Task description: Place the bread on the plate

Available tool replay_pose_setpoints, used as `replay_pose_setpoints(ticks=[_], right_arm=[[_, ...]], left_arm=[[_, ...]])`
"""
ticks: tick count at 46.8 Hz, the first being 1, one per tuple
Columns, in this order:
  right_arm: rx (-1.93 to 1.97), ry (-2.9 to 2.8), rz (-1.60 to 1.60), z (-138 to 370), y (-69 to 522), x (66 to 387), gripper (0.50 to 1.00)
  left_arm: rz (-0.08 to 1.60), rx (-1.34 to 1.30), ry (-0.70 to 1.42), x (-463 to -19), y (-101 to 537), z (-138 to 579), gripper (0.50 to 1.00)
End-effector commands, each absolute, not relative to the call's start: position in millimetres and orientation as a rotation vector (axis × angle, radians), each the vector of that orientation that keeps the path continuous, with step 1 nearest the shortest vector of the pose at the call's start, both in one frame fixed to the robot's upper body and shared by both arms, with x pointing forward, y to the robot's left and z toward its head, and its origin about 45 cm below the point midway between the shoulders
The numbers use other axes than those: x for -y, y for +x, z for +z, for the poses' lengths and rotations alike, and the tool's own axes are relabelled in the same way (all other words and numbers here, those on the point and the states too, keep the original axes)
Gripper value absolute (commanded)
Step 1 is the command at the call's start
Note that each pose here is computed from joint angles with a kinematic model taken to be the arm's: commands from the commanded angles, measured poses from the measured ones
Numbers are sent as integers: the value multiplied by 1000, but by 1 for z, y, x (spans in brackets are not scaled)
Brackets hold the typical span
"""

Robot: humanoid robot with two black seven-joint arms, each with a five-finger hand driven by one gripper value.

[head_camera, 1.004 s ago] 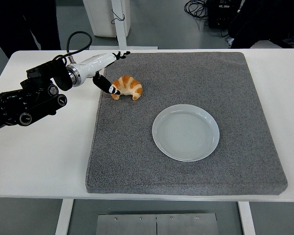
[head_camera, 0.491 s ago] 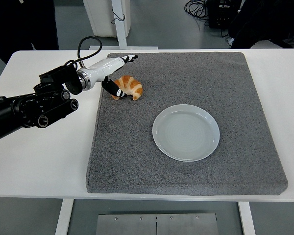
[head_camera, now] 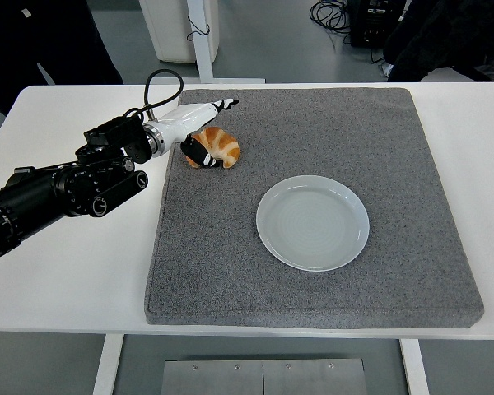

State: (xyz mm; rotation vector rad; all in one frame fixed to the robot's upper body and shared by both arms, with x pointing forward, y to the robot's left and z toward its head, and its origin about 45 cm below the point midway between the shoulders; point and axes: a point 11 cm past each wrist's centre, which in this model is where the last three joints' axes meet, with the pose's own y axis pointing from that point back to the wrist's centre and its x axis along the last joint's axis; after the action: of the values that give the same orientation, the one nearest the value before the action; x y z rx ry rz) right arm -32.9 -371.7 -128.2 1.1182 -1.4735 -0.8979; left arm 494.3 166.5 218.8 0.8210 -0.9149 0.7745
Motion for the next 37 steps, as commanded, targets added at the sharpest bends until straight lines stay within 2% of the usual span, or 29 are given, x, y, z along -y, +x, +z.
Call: replay_pose_setpoints(ticks=[1, 32, 37], right_arm=[[1473, 1119, -898, -128, -33, 372, 1000], [1475, 1118, -899, -128, -33, 372, 1000], [1473, 1119, -898, -128, -33, 372, 1000]], left_arm=[[788, 896, 812, -166, 495, 218, 980], [818, 879, 831, -169, 497, 209, 977], [831, 863, 830, -171, 496, 205, 943]])
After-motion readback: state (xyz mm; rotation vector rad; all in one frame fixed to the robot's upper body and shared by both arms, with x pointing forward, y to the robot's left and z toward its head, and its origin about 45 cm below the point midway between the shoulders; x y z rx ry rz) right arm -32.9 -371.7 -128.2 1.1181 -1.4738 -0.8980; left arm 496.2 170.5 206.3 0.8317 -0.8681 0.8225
